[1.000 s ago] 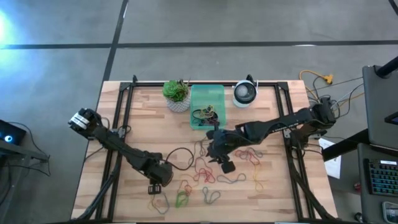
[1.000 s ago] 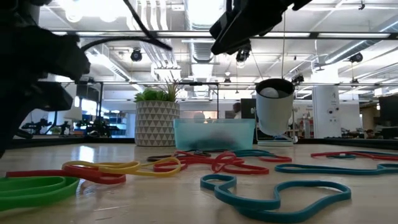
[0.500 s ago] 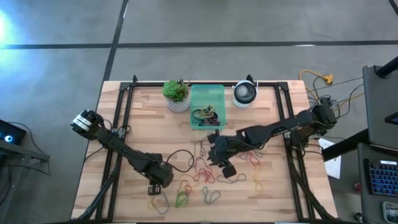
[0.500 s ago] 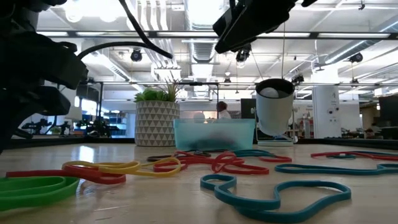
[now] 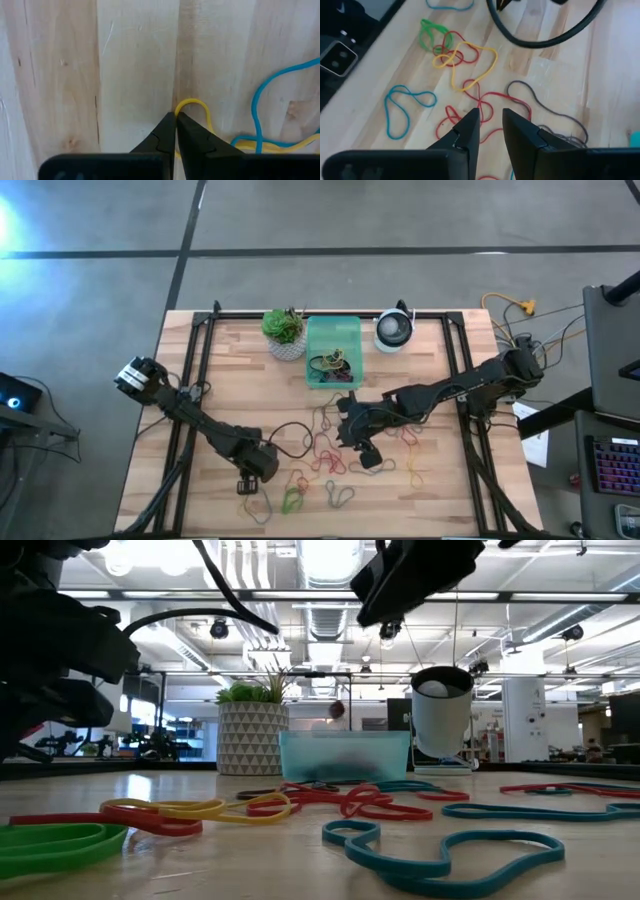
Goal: Pick and place rubber bands into bin
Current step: Put the yellow rubber band into the green bin
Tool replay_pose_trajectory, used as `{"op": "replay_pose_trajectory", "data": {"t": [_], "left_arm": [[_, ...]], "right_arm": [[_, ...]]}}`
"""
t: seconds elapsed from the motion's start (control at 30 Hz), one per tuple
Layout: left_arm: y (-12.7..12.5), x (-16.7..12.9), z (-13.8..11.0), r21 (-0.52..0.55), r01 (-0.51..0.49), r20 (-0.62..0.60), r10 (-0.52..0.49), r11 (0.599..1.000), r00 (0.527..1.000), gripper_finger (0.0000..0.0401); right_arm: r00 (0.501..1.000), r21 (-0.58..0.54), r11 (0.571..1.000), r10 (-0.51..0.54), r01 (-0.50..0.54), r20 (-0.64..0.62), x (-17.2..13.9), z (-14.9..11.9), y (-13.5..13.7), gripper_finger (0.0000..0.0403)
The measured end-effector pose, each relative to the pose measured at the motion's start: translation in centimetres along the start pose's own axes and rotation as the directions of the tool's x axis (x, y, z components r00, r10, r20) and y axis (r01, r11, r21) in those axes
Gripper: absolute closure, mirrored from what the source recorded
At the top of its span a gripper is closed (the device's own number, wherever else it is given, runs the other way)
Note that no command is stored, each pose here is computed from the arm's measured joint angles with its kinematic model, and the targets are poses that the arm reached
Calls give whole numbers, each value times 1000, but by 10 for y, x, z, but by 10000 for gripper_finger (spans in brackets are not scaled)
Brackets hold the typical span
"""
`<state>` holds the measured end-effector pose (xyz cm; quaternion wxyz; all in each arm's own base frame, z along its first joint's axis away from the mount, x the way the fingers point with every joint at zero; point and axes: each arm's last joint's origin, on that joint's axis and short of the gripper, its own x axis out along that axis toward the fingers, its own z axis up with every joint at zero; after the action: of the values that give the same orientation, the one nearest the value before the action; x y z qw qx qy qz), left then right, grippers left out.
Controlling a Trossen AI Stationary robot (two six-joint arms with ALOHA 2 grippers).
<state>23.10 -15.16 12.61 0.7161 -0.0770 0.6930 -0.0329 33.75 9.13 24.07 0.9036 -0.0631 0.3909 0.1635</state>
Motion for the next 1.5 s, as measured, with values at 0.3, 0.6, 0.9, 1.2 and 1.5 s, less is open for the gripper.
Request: {"op": "replay_pose_trajectory", "data": {"t": [0.3, 0.6, 0.9, 1.2, 1.5], "left_arm": [[-3, -46, 8, 50, -111, 268, 94, 993, 959, 401], [-8, -70, 19, 88, -258, 428, 198, 962, 882, 401], [-13, -92, 32, 67, -443, 576, 328, 894, 749, 401], [-10, -111, 45, 18, -592, 655, 438, 806, 616, 401], [14, -124, 72, -35, -663, 701, 491, 748, 517, 401]], "right_arm": [[995, -25, 996, -88, 90, 48, -20, 6, 17, 326], [957, -60, 955, -287, 289, 46, -36, 5, 34, 335], [861, -26, 860, -509, 509, 9, -50, -6, 40, 335], [770, 26, 771, -634, 637, -75, -53, -20, 36, 336], [697, 24, 702, -700, 711, -159, -51, -39, 33, 344]]}}
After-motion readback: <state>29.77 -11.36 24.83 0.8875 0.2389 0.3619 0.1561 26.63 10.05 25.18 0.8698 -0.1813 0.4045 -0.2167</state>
